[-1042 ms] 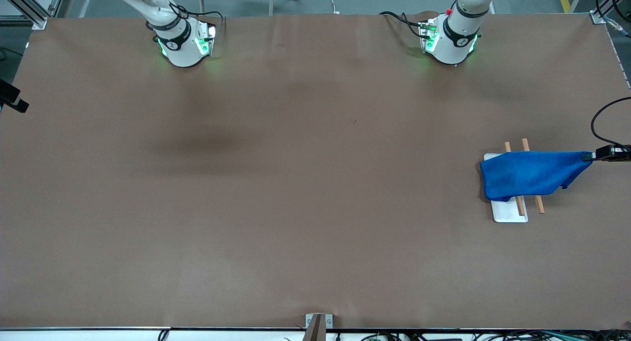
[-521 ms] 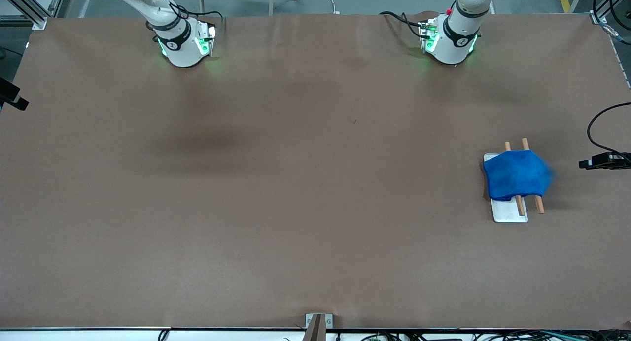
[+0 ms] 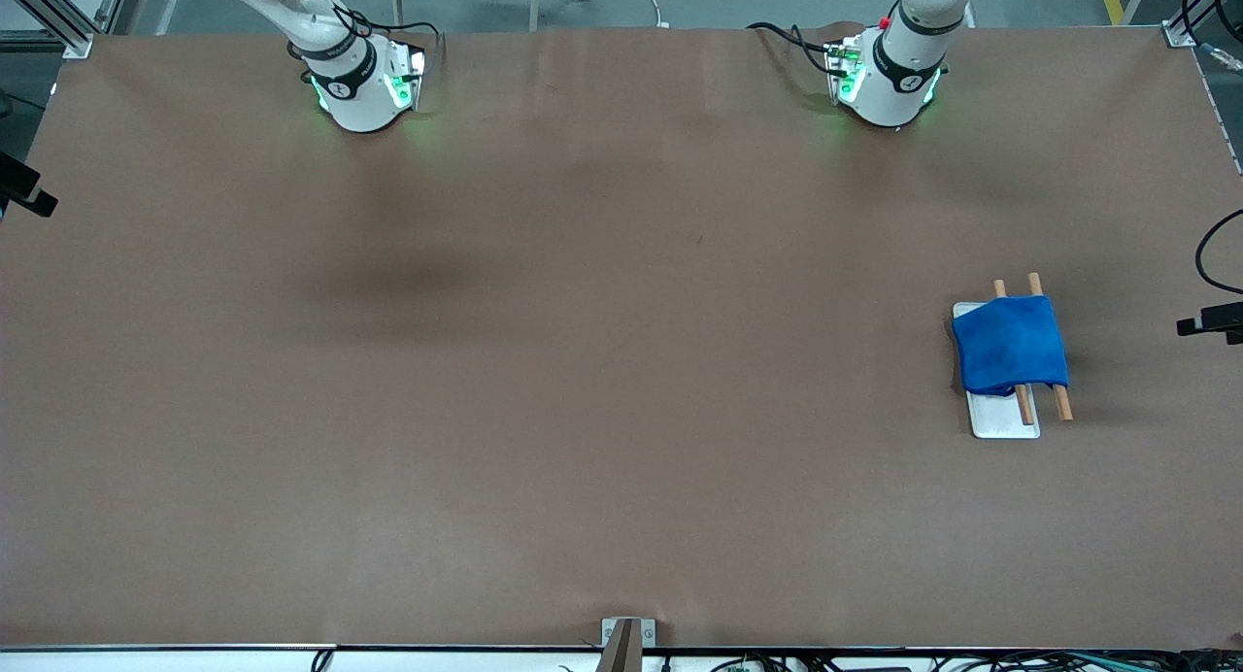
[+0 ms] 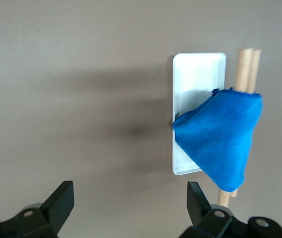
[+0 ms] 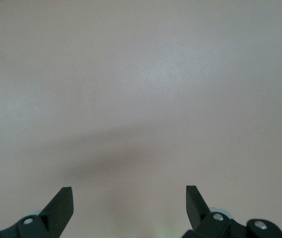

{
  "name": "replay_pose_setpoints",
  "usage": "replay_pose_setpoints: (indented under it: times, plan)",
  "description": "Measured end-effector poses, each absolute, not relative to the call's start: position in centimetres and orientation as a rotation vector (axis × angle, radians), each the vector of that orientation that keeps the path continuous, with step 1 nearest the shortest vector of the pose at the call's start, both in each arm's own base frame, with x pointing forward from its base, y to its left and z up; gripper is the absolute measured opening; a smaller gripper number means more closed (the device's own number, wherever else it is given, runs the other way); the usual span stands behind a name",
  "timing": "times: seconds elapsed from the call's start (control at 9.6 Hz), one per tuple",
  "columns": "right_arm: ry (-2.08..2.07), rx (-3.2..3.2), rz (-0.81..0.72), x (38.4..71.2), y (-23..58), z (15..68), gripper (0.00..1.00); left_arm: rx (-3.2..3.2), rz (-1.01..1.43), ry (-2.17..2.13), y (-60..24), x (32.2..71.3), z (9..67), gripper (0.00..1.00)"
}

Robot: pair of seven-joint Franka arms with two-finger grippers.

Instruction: Right arm passes towel to left arm to hang

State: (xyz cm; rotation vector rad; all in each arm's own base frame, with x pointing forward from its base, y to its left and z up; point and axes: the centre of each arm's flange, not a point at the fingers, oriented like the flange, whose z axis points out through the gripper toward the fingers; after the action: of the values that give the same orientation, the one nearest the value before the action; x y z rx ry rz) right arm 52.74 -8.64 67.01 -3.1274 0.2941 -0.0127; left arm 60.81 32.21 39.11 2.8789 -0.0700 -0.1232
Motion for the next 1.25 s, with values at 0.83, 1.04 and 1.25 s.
replay_pose_setpoints:
  times: [0.83, 1.04, 1.25]
  plan:
    - [0.293, -3.128, -0.012, 52.7, -8.6, 67.0, 1.0, 2.924, -0.009, 0.426, 6.1, 65.3, 54.3, 1.0]
    - [0.293, -3.128, -0.012, 52.7, -8.6, 67.0, 1.0, 2.994, 0.014, 0.361, 0.8, 64.8, 56.2, 1.0]
    - [0.293, -3.128, -0.014, 52.8, -8.6, 67.0, 1.0, 3.083, 0.072, 0.25, -3.9, 64.1, 57.8, 1.0]
